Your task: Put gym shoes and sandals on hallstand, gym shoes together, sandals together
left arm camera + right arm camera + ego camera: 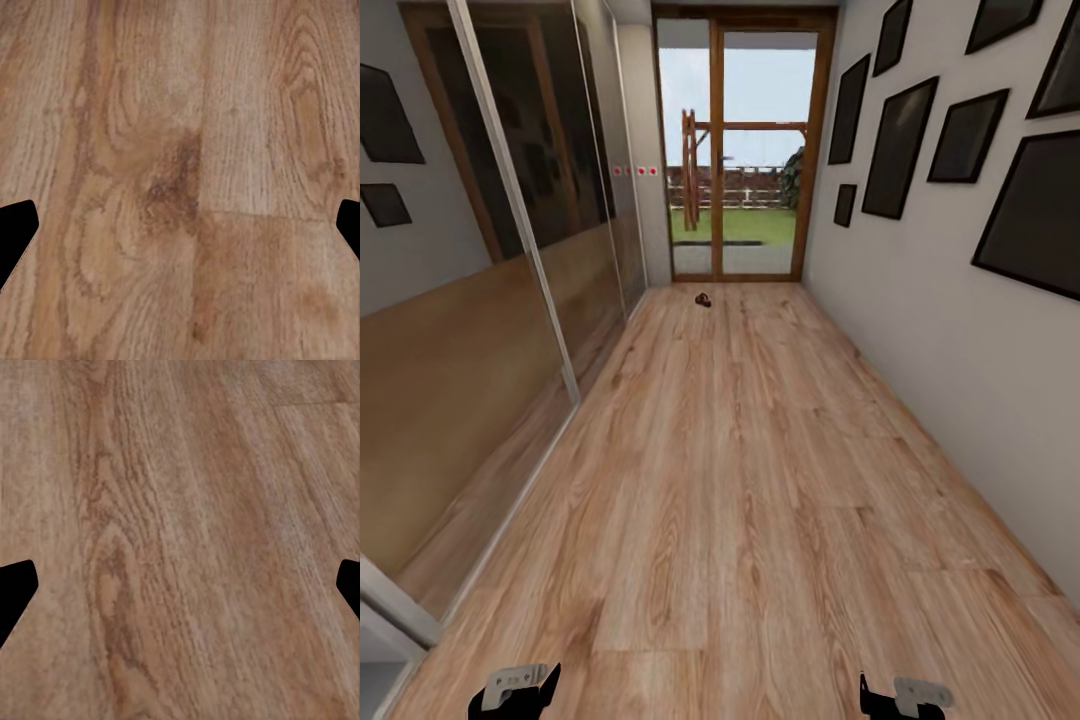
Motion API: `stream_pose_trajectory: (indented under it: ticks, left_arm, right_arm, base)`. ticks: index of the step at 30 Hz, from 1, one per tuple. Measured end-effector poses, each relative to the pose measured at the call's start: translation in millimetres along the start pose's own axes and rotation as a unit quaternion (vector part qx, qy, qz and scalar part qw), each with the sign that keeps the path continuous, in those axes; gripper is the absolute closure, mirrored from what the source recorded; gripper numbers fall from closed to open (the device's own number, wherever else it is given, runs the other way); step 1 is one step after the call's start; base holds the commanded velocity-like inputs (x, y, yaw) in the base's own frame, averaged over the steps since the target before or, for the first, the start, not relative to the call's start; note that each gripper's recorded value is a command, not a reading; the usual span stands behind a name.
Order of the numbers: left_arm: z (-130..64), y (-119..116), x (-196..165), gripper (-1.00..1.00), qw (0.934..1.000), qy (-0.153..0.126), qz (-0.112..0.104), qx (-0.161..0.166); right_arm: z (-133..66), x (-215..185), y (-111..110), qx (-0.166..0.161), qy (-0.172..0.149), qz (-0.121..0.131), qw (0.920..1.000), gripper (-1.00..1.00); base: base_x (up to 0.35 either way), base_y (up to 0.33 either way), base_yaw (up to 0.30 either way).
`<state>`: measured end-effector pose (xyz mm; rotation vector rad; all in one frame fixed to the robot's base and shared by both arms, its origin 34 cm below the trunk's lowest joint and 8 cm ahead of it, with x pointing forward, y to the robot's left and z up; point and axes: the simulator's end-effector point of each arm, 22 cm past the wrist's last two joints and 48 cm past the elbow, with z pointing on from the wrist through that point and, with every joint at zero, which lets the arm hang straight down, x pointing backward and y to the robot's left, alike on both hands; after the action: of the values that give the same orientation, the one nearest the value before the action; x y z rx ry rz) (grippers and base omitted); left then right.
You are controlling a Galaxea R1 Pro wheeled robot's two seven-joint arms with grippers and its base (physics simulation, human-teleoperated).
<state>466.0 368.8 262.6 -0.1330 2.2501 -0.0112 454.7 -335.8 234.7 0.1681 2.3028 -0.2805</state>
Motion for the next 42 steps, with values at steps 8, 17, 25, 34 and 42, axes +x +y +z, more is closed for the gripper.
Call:
stream_pose_trajectory:
  ticks: [8, 17, 25, 34, 42]
  left_arm:
    - [0.0, -0.1, -0.1, -1.00, 1.0000, 0.000, 0.000, 0.000]
    - [0.1, -0.2, -0.3, -1.00, 1.0000, 0.000, 0.000, 0.000]
    - [0.0, -0.1, 0.3, -1.00, 1.0000, 0.000, 0.000, 0.000]
    - [0.0, -0.1, 0.3, -1.00, 1.0000, 0.000, 0.000, 0.000]
    - [0.0, -0.1, 0.2, -1.00, 1.0000, 0.000, 0.000, 0.000]
  right_arm:
    - [0.0, 0.0, 0.0, 0.000, 0.000, 0.000, 1.0000, -1.00]
    - [0.0, 0.0, -0.3, 0.000, 0.000, 0.000, 1.0000, -1.00]
    - [0.1, 0.0, -0.3, 0.000, 0.000, 0.000, 1.0000, -1.00]
    - [0.0, 0.0, -0.1, 0.000, 0.000, 0.000, 1.0000, -1.00]
    - [0.0, 0.0, 0.0, 0.000, 0.000, 0.000, 1.0000, -1.00]
  base:
    - [0.339, 0.000, 0.000]
    - [0.339, 0.000, 0.000]
    - [0.339, 0.000, 0.000]
    - [0.339, 0.000, 0.000]
    - [0.339, 0.000, 0.000]
